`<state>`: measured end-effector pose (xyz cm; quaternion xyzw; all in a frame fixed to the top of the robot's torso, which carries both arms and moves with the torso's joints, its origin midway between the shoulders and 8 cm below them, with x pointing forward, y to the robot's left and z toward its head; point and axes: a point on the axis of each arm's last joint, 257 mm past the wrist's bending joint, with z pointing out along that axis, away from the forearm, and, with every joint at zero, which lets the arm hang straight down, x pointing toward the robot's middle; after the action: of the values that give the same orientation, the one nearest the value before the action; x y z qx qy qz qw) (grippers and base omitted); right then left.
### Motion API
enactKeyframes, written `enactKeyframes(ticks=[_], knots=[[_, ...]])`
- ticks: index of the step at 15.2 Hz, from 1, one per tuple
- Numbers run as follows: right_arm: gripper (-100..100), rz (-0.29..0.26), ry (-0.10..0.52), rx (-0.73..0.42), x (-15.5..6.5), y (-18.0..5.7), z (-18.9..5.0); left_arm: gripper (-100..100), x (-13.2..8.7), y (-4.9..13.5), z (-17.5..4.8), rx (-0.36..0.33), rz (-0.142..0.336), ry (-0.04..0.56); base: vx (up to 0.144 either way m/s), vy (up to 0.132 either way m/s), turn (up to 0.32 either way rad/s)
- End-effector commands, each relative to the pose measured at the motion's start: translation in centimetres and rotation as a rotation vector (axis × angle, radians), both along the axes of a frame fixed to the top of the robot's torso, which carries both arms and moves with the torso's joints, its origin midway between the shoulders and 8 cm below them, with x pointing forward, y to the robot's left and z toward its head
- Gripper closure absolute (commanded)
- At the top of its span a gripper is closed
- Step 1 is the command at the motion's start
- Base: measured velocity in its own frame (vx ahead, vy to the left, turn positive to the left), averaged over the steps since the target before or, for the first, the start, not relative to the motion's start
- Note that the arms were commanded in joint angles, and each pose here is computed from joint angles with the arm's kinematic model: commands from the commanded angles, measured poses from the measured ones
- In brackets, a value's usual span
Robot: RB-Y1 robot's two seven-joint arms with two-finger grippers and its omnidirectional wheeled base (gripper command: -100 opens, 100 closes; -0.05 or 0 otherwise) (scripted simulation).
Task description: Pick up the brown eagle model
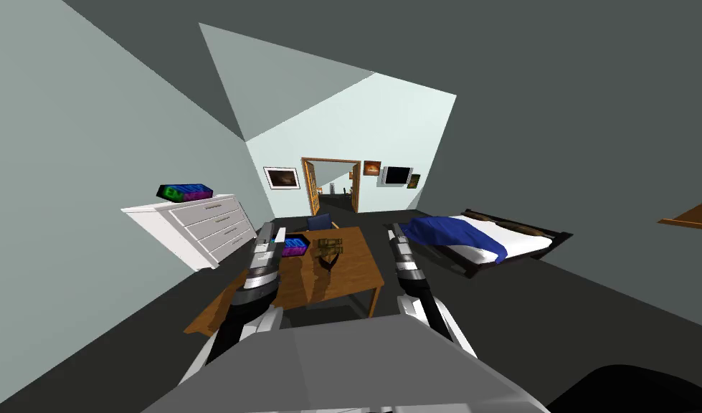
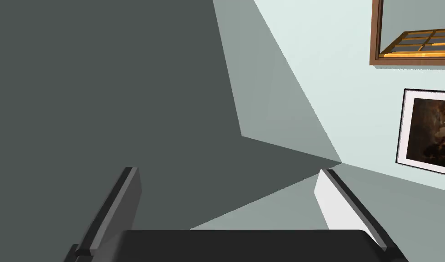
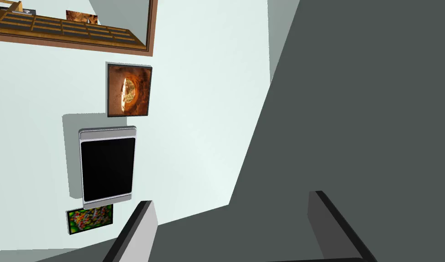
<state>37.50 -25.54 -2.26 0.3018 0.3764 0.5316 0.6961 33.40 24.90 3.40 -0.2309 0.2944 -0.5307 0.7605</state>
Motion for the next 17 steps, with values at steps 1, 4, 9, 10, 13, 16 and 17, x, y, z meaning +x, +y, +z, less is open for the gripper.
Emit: enactKeyframes(ticks=[1, 4, 9, 10, 13, 16, 17], knots=[[0, 0.0, 0.0, 0.0, 0.0, 0.0, 0.0, -100, 0.6, -0.2, -0.9, 0.025, -0.01, 0.028, -0.044, -0.008, -0.058], [0, 0.0, 0.0, 0.0, 0.0, 0.0, 0.0, -100, 2.0, -0.1, -3.0, 0.063, -0.021, 0.092, -0.088, 0.017, -0.125], [0, 0.0, 0.0, 0.0, 0.0, 0.0, 0.0, -100, 5.3, 1.1, -8.5, 0.117, -0.012, 0.252, -0.067, 0.03, -0.213], [0, 0.0, 0.0, 0.0, 0.0, 0.0, 0.0, -100, 5.4, 1.1, -8.6, 0.116, -0.011, 0.255, -0.043, 0.034, -0.179], [0, 0.0, 0.0, 0.0, 0.0, 0.0, 0.0, -100, 6.8, 2.1, -11.5, 0.131, 0.003, 0.334, -0.029, 0.027, -0.138], [0, 0.0, 0.0, 0.0, 0.0, 0.0, 0.0, -100, 8.1, 3.3, -14.6, 0.143, 0.022, 0.419, -0.028, 0.033, -0.214], [0, 0.0, 0.0, 0.0, 0.0, 0.0, 0.0, -100, 8.7, 4.0, -15.9, 0.147, 0.033, 0.457, -0.038, 0.032, -0.31]])
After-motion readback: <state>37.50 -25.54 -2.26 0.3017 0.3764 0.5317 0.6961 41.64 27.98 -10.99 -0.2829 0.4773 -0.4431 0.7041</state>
